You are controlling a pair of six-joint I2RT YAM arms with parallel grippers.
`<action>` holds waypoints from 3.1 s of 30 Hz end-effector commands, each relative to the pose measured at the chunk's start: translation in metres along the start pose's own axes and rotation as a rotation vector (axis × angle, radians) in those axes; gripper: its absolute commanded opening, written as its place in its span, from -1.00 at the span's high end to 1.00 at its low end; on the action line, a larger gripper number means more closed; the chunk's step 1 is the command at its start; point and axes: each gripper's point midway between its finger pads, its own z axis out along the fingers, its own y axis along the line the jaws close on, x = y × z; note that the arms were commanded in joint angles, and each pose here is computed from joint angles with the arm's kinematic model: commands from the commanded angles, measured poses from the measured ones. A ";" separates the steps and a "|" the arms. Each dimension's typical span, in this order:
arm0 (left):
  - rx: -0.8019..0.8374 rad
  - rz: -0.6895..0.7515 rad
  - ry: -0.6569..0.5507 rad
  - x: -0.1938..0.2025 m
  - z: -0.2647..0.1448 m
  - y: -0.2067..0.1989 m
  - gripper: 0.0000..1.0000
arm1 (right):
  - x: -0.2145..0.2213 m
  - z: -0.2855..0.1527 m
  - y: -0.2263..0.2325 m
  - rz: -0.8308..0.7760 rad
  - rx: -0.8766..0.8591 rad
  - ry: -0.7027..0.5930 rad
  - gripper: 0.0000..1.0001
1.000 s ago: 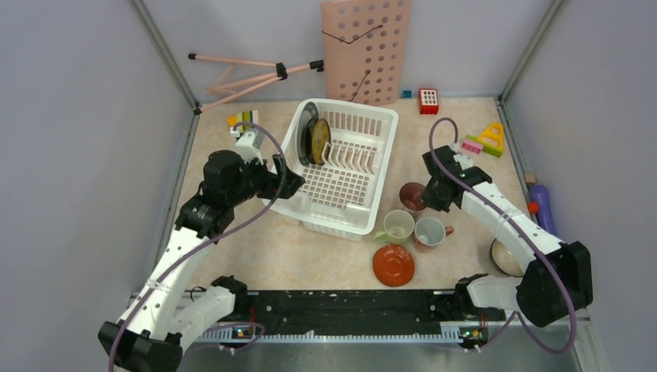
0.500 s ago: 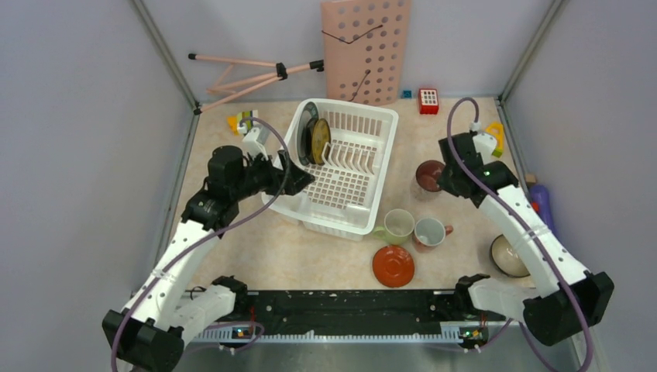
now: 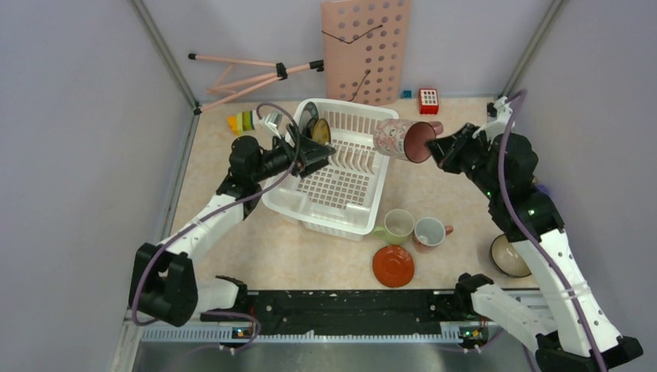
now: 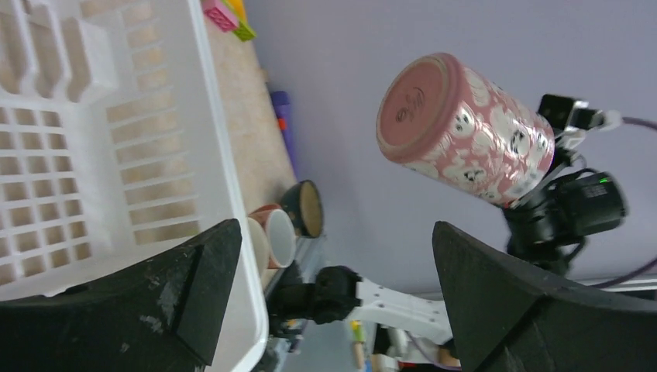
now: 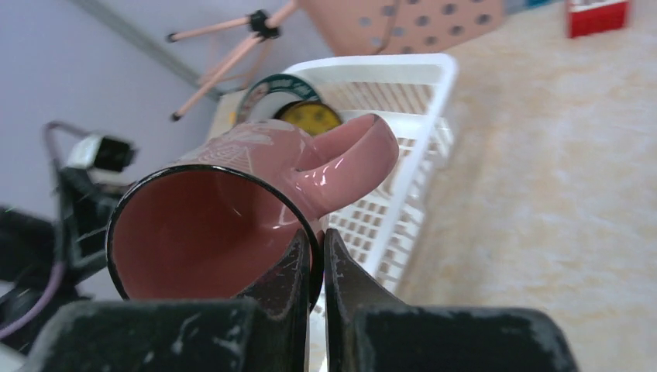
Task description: Load the mixed dishes into the dish rack
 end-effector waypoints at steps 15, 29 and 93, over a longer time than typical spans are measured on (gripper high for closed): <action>0.365 -0.208 -0.075 -0.032 -0.017 -0.102 -0.97 | -0.018 0.004 0.116 0.057 -0.688 -0.089 1.00; 0.426 -0.081 -0.030 -0.025 -0.041 -0.103 -0.95 | 0.007 -0.004 0.154 -0.105 -1.068 -0.029 1.00; -0.489 -0.172 -0.264 -0.077 -0.002 0.062 1.00 | 0.039 0.156 0.049 -0.088 -0.540 0.011 -0.77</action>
